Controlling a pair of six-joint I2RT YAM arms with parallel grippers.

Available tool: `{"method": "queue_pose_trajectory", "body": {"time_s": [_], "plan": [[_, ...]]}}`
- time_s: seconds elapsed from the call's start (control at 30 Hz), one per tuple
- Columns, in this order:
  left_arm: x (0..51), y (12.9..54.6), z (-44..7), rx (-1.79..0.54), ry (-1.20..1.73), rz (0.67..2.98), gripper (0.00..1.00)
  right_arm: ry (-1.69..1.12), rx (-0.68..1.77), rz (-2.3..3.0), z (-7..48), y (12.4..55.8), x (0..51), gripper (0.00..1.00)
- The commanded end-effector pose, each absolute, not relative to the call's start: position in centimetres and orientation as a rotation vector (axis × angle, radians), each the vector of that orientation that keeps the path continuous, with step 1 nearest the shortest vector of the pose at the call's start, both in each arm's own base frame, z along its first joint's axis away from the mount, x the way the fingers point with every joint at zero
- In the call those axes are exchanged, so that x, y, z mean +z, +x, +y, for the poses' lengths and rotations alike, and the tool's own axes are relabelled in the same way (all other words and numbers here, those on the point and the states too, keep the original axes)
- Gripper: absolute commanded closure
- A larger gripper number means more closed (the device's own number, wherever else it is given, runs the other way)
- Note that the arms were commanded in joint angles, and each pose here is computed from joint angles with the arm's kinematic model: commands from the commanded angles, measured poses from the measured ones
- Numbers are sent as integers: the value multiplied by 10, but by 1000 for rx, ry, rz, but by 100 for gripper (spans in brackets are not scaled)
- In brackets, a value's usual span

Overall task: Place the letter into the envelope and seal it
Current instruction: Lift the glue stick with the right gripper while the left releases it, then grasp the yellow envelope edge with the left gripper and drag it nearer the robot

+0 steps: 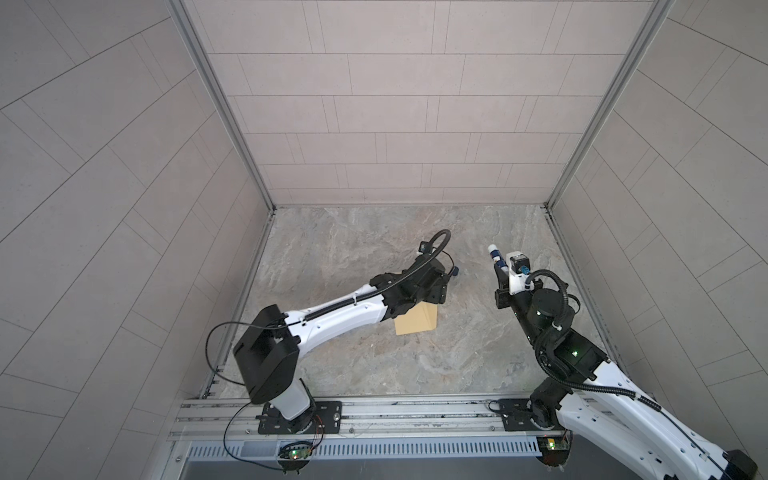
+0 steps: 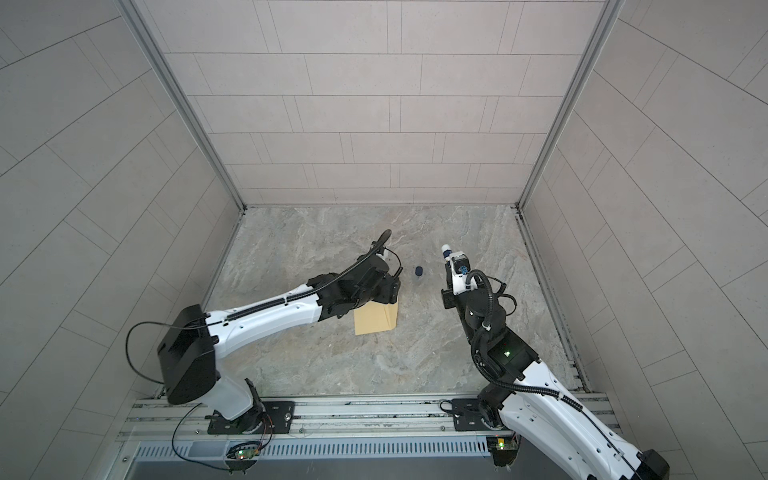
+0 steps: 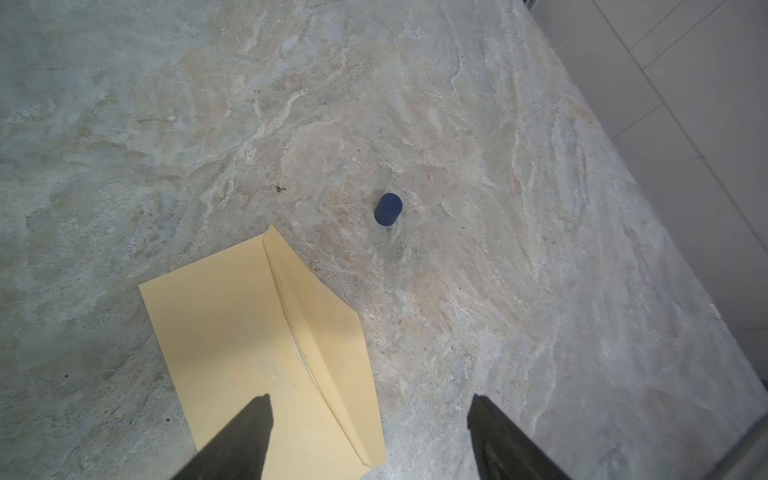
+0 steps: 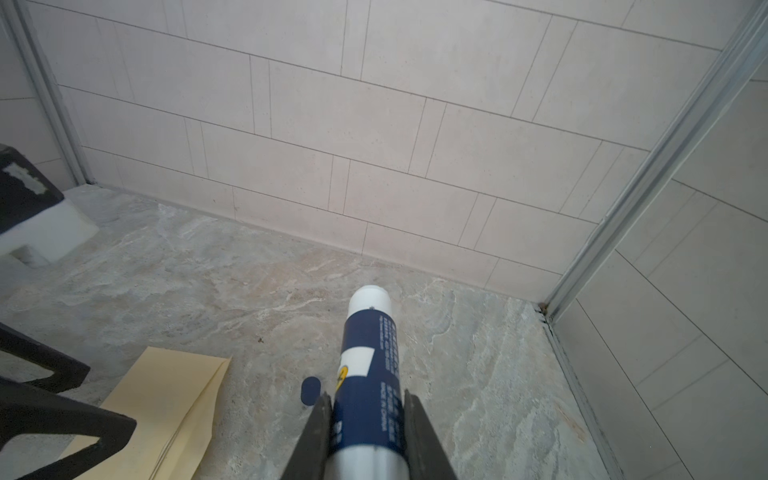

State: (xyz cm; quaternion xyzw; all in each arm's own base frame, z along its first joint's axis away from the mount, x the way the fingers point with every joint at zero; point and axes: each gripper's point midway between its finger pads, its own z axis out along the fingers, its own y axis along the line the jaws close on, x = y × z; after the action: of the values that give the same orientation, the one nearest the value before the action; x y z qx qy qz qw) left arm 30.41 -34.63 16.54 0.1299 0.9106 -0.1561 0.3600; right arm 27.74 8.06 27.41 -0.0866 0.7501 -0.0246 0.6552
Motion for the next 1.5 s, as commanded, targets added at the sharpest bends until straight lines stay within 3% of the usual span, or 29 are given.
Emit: {"method": "queue_pose_trajectory", "body": {"time_s": [0.0, 0.3, 0.63, 0.8, 0.97, 1.1, 1.27, 1.47], "plan": [[151, 311, -343, -202, 359, 2378, 22, -140, -51, 1770, 68, 272, 258, 100], [98, 333, -353, 160, 412, 2409, 27, -100, -56, 1749, 56, 264, 258, 100], [53, 341, -362, 288, 479, 2432, 33, -100, -49, 1751, 56, 264, 256, 100], [39, 343, -365, 313, 508, 2438, 47, -92, -45, 1748, 55, 264, 255, 100], [37, 342, -368, 305, 579, 2424, 73, -95, -39, 1745, 55, 263, 255, 100], [52, 337, -366, 291, 656, 2366, 88, -100, -32, 1739, 56, 263, 258, 100], [77, 318, -359, 205, 839, 2256, 99, -130, 3, 1736, 63, 262, 266, 100], [87, 273, -343, 50, 1204, 2066, 100, -245, 59, 1783, 80, 259, 276, 100]]}}
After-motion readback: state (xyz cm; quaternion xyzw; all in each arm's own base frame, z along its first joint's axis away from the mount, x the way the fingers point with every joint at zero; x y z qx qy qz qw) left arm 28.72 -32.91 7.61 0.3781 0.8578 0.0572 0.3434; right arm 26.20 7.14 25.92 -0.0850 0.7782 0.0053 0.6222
